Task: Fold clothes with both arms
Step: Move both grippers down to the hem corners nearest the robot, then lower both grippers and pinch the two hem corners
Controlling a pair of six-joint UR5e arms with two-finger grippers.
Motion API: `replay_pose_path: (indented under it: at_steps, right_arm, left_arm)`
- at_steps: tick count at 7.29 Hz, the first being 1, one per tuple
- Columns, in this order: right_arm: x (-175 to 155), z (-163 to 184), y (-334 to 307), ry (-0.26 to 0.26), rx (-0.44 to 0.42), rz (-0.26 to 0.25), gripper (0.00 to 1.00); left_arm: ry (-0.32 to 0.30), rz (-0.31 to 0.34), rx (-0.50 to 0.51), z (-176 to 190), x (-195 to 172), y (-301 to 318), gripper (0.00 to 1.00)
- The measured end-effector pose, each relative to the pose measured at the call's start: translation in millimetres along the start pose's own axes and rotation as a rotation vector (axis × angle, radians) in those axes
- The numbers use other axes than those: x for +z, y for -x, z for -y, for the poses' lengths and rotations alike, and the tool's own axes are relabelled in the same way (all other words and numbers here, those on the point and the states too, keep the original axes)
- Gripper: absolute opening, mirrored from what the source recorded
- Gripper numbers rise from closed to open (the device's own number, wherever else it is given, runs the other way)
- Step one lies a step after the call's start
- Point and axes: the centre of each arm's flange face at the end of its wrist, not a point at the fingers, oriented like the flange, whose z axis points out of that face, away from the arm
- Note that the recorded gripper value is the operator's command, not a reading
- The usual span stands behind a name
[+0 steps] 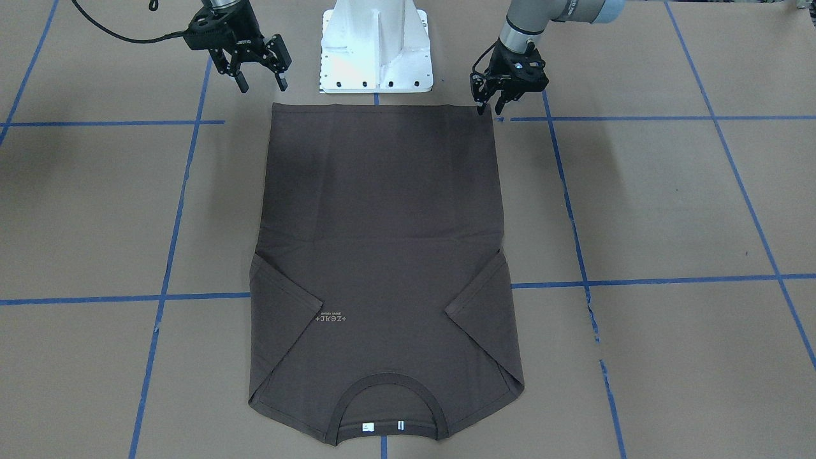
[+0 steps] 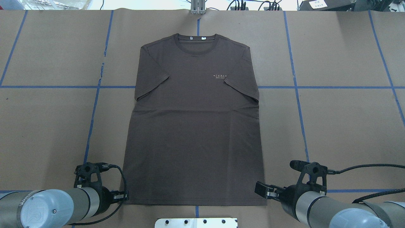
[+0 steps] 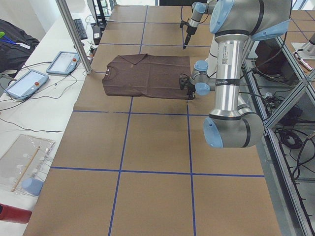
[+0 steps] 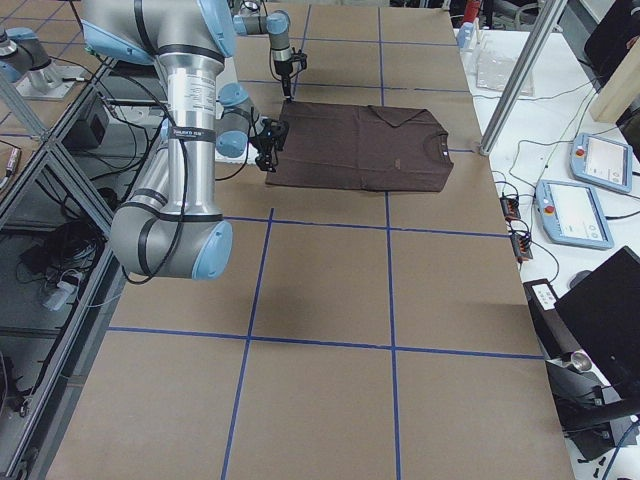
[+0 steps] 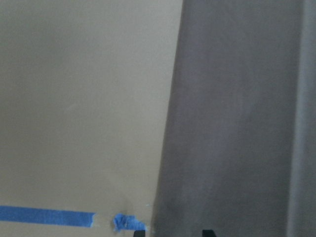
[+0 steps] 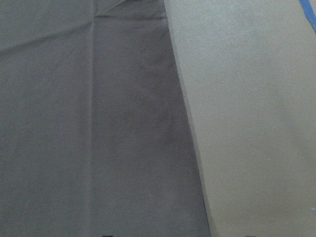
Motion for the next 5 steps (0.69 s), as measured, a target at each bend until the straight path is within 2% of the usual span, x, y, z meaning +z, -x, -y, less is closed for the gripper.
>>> replay_pose_path:
  at_steps: [5]
  right_arm:
    - [-1.3,0.4,0.5,-0.001,0.001,0.003,0.92]
  left_arm:
    - [0.007,0.002,0.0,-6.5,1.7,-0.2,0.45]
